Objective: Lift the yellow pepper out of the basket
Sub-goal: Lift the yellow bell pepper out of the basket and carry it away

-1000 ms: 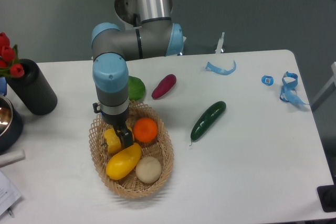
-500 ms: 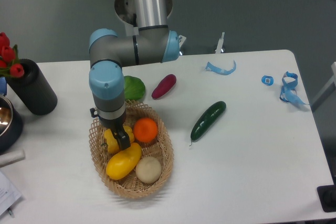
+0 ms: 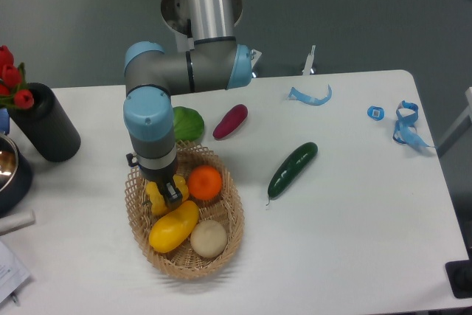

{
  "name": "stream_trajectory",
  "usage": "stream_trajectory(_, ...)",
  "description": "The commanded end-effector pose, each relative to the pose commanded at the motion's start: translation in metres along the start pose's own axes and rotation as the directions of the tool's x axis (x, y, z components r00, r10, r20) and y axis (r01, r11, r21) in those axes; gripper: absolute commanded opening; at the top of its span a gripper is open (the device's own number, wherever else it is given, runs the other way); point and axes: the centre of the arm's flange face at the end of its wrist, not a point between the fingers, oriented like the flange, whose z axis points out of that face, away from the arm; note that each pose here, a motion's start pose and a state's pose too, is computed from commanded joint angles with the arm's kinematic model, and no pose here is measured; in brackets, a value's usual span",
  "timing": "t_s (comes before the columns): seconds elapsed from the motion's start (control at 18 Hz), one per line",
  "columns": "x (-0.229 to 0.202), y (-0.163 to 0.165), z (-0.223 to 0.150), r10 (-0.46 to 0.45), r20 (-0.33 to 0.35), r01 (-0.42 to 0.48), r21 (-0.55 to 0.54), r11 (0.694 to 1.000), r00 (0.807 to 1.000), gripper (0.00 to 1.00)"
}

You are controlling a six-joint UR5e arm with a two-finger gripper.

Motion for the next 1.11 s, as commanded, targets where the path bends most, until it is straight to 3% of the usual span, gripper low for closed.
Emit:
stream_trajectory(0.22, -0.037, 0.055, -0.059, -0.108, 0.024, 0.108, 0.003, 0.994, 0.994, 0.06)
stream_trajectory(0.39, -0.082, 0.113, -0.089, -0.215, 0.085, 0.214, 0.014, 0.977, 0.973, 0.05)
stream_trajectory(0.56, -0.118, 0.165, -0.113, -0.263, 0.135, 0.262, 0.026, 0.965, 0.955, 0.05)
stream_trajectory(0.78, -0.17, 0.235, -0.101, -0.319, 0.141, 0.321, 0.013, 0.947, 0.937, 0.06)
stream_trajectory(1.11, -0.217, 0.307, -0.072, -0.247, 0.121, 0.249, -0.003, 0.968, 0.961, 0.06)
